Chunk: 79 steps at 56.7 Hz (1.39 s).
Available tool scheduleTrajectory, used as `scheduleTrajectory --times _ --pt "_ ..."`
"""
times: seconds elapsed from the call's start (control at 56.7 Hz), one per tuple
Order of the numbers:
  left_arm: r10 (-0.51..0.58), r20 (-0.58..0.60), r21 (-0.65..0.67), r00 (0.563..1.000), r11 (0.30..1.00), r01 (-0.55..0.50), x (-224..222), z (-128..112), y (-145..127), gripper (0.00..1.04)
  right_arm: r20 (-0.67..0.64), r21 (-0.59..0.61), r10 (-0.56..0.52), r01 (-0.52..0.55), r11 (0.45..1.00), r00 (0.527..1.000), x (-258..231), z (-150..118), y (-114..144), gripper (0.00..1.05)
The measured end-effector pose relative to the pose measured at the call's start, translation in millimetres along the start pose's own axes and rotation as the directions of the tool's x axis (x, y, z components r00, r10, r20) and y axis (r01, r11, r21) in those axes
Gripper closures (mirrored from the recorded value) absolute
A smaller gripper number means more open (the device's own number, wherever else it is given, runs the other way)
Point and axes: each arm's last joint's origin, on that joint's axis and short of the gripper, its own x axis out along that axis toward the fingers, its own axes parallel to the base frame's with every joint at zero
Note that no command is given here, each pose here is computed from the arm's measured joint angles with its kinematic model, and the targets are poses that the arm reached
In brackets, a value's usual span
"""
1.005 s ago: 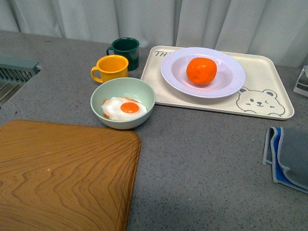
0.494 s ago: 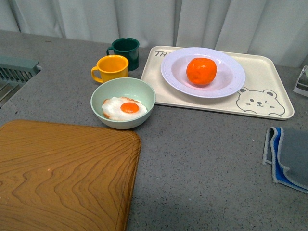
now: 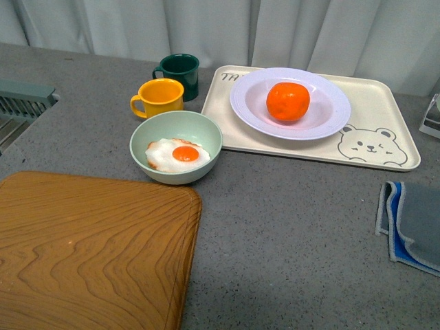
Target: Place orange and plate with both arms
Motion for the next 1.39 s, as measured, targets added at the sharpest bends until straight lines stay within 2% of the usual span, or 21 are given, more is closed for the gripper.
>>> scheduleTrajectory --times 0.405,0.494,0.67,0.899,1.216,1.234,1.287,1.392 --pt "0.0 0.0 0.0 1.0 1.0 0.0 0.0 -0.1 0.0 0.07 0.0 0.0 0.0 0.0 1.0 1.0 -8.1 -0.7 0.0 1.04" --pt "0.0 0.0 0.0 1.0 1.0 0.0 0.0 -0.1 0.0 0.07 -0.035 -0.001 0.001 -0.001 1.0 0.999 -14.8 -5.1 0.0 1.04" --pt "0.0 -0.001 0.0 1.0 1.0 0.0 0.0 -0.2 0.0 0.07 -0.005 -0.002 0.001 -0.001 1.0 1.0 -17.6 -3.0 0.0 1.04" --pt "0.0 0.0 0.0 1.0 1.0 0.0 0.0 0.0 0.0 0.07 -0.005 -0.002 0.001 -0.001 1.0 1.0 -17.6 -3.0 0.0 0.67" --pt "0.0 0.0 0.0 1.0 1.0 0.0 0.0 0.0 0.0 0.07 -0.005 -0.002 0.001 -0.001 1.0 1.0 -17.6 -3.0 0.0 0.1" --pt "0.0 -0.001 0.0 1.0 1.0 0.0 0.0 -0.2 0.0 0.07 -0.005 -0.001 0.001 -0.001 1.0 1.0 -17.6 -3.0 0.0 0.07" --pt "0.0 -0.001 0.0 1.0 1.0 0.0 0.0 -0.2 0.0 0.07 -0.005 -0.002 0.0 0.0 1.0 1.0 -17.6 -3.0 0.0 0.1" --pt "0.0 -0.001 0.0 1.0 1.0 0.0 0.0 -0.2 0.0 0.07 -0.005 -0.002 0.0 0.0 1.0 1.0 -17.6 -3.0 0.0 0.09"
